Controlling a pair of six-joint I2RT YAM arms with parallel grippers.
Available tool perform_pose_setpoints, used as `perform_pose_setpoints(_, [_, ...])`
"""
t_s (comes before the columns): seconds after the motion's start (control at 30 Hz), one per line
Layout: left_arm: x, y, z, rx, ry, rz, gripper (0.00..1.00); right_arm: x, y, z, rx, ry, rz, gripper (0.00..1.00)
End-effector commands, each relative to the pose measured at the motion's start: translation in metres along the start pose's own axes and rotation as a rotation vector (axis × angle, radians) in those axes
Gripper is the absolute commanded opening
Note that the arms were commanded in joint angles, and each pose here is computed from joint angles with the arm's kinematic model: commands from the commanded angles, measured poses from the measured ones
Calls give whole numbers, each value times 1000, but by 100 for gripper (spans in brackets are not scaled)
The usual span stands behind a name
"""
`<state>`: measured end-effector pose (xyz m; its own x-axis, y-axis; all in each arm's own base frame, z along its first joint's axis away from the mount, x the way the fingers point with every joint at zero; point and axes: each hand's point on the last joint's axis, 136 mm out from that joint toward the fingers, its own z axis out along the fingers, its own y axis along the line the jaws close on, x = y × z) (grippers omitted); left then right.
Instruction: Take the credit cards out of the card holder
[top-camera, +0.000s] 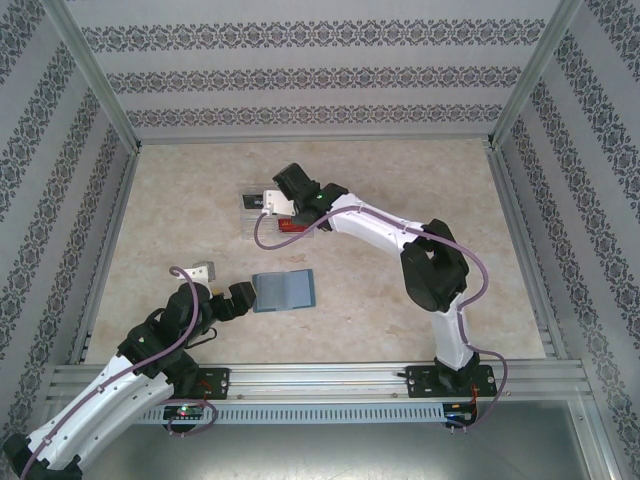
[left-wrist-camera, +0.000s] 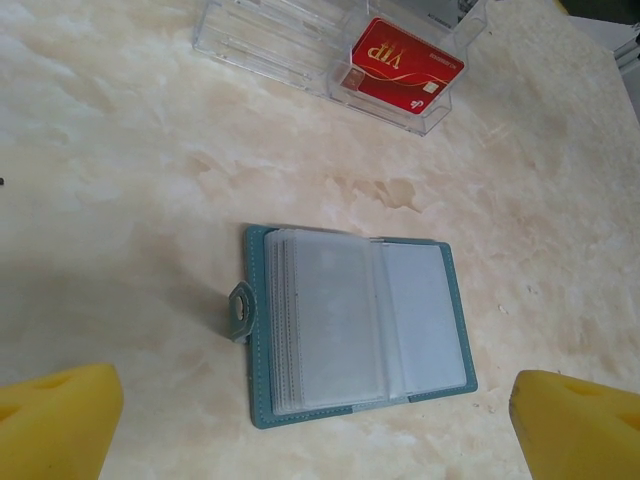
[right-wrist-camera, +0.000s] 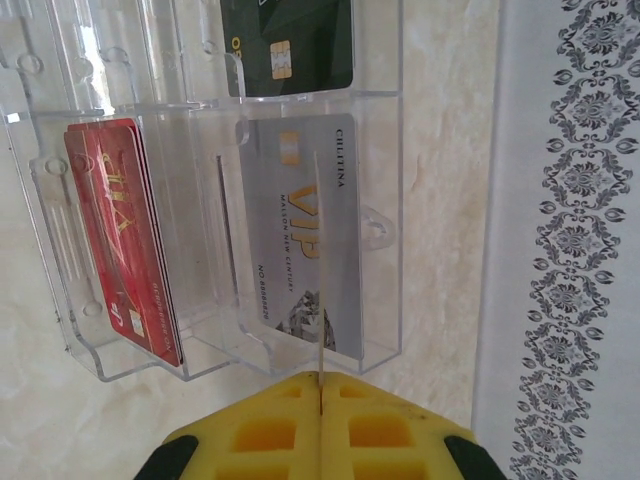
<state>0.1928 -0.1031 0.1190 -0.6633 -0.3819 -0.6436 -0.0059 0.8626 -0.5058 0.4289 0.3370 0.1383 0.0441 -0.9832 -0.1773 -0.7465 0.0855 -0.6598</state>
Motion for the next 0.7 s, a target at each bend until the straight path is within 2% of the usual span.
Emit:
perform_pose_setpoints(0.0, [5, 7, 1, -24, 4, 27, 100, -5, 4, 7, -16, 4, -13, 0])
perform_pose_setpoints(0.67, [6, 7, 1, -22, 7, 27, 100, -4, 1, 29, -6, 35, 21, 0])
